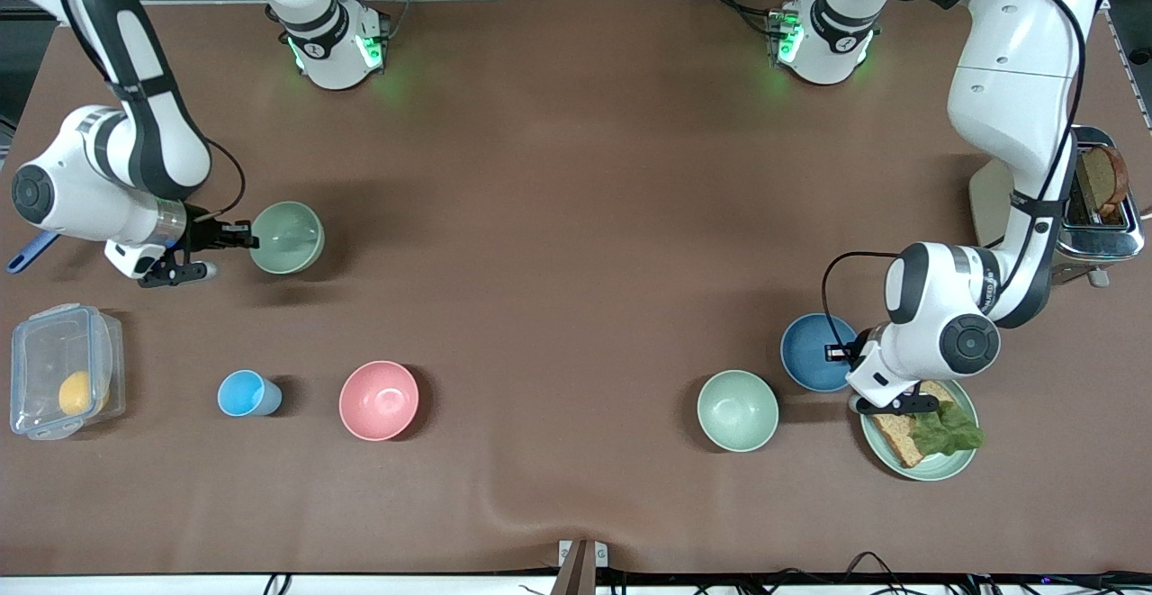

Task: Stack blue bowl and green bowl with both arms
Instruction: 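Carry the green bowl to mid-table while the left gripper lifts the blue bowl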

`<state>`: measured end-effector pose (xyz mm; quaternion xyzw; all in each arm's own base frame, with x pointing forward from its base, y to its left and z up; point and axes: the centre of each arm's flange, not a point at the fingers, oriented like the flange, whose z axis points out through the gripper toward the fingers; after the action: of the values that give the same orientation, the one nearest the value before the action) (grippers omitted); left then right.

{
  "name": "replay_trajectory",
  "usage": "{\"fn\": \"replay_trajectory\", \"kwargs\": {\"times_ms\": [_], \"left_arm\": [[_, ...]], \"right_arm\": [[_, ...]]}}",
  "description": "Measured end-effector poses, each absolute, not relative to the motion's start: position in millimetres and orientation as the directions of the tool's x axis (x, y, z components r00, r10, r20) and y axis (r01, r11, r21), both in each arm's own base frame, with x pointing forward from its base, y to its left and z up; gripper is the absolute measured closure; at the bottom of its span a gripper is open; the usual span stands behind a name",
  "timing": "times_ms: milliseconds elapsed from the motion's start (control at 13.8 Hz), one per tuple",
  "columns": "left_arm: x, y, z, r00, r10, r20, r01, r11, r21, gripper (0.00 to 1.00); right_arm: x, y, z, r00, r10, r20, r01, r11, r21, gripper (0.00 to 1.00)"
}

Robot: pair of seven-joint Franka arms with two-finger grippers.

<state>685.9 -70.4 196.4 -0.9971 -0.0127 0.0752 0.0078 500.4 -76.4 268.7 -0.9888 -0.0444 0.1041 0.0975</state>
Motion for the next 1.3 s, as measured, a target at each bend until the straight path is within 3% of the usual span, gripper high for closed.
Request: {"fn": "replay_trajectory", "kwargs": {"times_ms": [652,942,1304], "left_arm": [[696.3,-67.2,209.5,0.99,0.094,-0.104,0.093,-0.995,-0.02,0.86],[704.3,-66.0,226.2,0.985,0.153,-0.08,0.154,-0.988,0.014,0.92],[704.4,-72.7,259.2,0.979,0.19,-0.069,0.192,-0.981,0.027,0.92]], "right_arm": [[485.2,143.7,324.5,0.967,-0.126,-0.223,-0.153,-0.983,-0.105,0.96],[459.9,239.9,323.2,0.957,-0.249,-0.149,-0.265,-0.96,-0.095,0.96],[424.5,346.2,288.2,0.905,-0.414,-0.1,-0.424,-0.898,-0.114,0.96]]}}
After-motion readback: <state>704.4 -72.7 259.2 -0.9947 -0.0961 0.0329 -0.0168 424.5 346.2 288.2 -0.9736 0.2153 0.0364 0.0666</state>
